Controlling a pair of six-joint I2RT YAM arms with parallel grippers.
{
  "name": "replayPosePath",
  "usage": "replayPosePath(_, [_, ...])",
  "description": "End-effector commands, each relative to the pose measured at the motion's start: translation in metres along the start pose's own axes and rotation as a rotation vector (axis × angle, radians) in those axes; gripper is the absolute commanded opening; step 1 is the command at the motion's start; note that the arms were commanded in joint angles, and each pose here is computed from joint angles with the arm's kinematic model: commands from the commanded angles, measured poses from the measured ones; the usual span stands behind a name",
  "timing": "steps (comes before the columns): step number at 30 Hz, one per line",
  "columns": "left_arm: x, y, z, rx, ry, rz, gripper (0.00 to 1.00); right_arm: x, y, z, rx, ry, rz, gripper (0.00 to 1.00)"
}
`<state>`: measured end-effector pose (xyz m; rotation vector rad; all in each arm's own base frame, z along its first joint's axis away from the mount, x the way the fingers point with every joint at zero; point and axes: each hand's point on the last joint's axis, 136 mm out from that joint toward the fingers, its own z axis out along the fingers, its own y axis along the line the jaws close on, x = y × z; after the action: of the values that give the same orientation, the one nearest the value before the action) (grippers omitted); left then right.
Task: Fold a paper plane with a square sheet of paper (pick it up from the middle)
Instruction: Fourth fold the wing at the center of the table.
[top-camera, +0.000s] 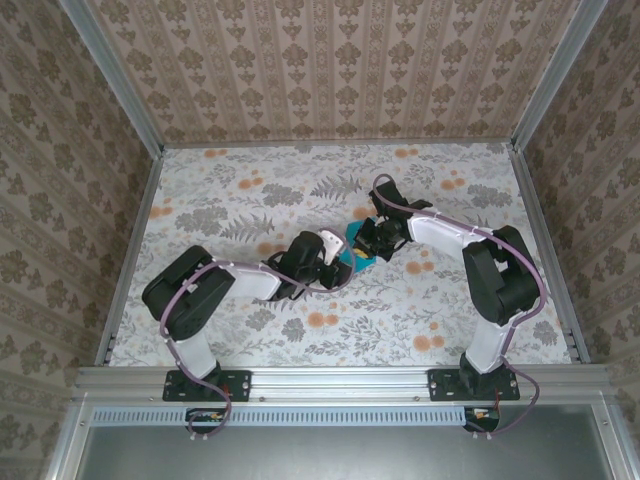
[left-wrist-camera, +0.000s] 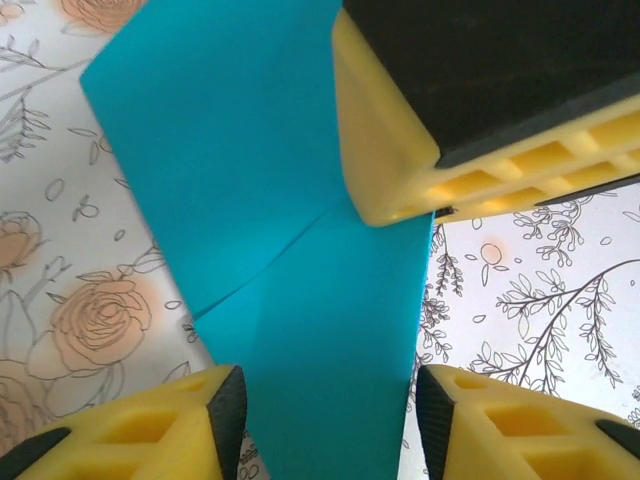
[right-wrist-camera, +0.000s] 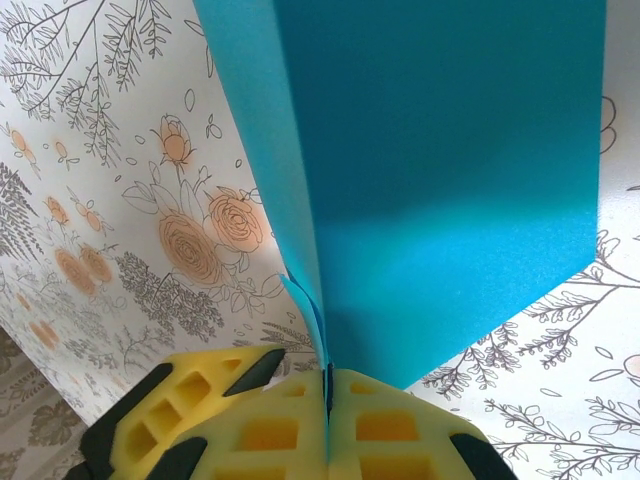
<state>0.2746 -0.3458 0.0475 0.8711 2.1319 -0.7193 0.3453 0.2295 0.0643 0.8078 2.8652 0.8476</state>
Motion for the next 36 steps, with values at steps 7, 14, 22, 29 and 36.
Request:
replayPosePath(7, [-0.008,-0.004,0.005,0.02,-0.045,0.052,0.26,0.003,0.0,0.0,0.007,0.045,0.055,0.2])
replayPosePath(14, [-0.003,-0.007,0.005,0.043,-0.027,0.064,0.11,-0.004,-0.004,-0.011,0.012,0.02,0.018,0.54])
replayPosePath(22, [0.002,-0.016,0.008,0.092,0.022,0.062,0.03,-0.023,-0.01,-0.037,-0.026,-0.043,-0.056,0.74])
replayPosePath(29, [0.007,-0.018,0.012,0.1,0.123,-0.017,0.0,-0.034,-0.018,-0.054,-0.112,-0.145,-0.205,0.76])
replayPosePath(36, [0.01,-0.026,0.014,0.141,0.197,-0.151,0.0,-0.02,-0.016,-0.04,-0.222,-0.089,-0.308,0.71])
